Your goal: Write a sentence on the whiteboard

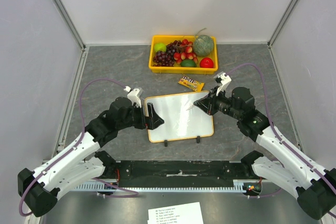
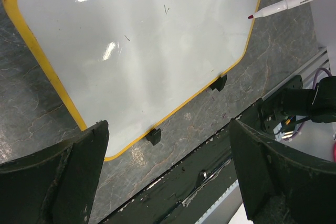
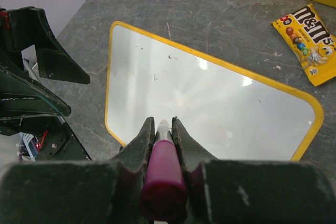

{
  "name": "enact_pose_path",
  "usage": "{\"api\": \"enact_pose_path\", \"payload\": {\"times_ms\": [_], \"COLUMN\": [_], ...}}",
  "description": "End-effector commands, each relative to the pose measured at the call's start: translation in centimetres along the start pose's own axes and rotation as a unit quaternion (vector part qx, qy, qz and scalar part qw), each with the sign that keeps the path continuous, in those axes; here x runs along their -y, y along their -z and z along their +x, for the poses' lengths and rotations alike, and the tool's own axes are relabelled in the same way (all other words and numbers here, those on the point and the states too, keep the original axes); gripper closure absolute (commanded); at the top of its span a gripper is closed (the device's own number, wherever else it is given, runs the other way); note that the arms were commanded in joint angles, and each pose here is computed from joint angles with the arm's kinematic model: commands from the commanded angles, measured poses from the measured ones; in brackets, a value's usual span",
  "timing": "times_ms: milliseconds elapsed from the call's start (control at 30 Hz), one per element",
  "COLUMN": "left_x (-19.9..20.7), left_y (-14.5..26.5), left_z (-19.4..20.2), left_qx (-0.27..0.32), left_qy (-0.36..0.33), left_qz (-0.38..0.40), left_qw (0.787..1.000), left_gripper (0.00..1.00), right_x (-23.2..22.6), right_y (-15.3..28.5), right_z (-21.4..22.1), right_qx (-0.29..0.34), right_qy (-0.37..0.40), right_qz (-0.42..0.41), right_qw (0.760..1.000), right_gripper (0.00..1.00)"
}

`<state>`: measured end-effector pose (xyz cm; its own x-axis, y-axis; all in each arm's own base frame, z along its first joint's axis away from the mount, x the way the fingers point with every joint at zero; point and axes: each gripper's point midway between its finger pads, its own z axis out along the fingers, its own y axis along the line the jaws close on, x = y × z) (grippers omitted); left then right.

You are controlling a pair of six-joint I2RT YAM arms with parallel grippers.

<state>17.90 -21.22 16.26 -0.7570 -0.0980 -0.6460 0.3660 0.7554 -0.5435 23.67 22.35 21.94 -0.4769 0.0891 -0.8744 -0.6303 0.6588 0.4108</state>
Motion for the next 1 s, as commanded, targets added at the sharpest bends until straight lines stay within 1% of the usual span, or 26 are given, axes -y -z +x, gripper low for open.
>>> {"api": "enact_pose_path", "payload": {"times_ms": [0,167,567,733,967], "left_x": [0.7,0.7,0.2,-0.8,-2.0], "left_y": [0.5,0.8,0.9,1.1,1.3], "left_z": [-1.3,-1.3,-0.8,-0.6,-0.9], "left_qx": [0.023,0.030,0.029,0.025,0.028], "left_qy": [-0.025,-0.021,-0.019,-0.015,0.004], "left_qz": [0.014,0.017,0.012,-0.015,-0.021], "left_qw": [0.999,0.999,0.999,0.999,0.999], "left_gripper": [0.01,0.01,0.00,0.00,0.01], "right_x": [-0.4,-0.7,-0.8,-0.9,-0.8], "right_y": [-0.1,0.0,0.6,0.6,0.6], "right_z": [-1.1,-1.8,-2.1,-2.3,-2.0], "right_qx": [0.024,0.038,0.045,0.047,0.045], "right_qy": [0.009,0.011,0.018,0.019,0.019], "right_qz": [-0.008,-0.016,-0.013,-0.014,-0.013], "right_qw": [1.000,0.999,0.999,0.999,0.999], "right_gripper": [1.00,1.00,1.00,1.00,1.00]}}
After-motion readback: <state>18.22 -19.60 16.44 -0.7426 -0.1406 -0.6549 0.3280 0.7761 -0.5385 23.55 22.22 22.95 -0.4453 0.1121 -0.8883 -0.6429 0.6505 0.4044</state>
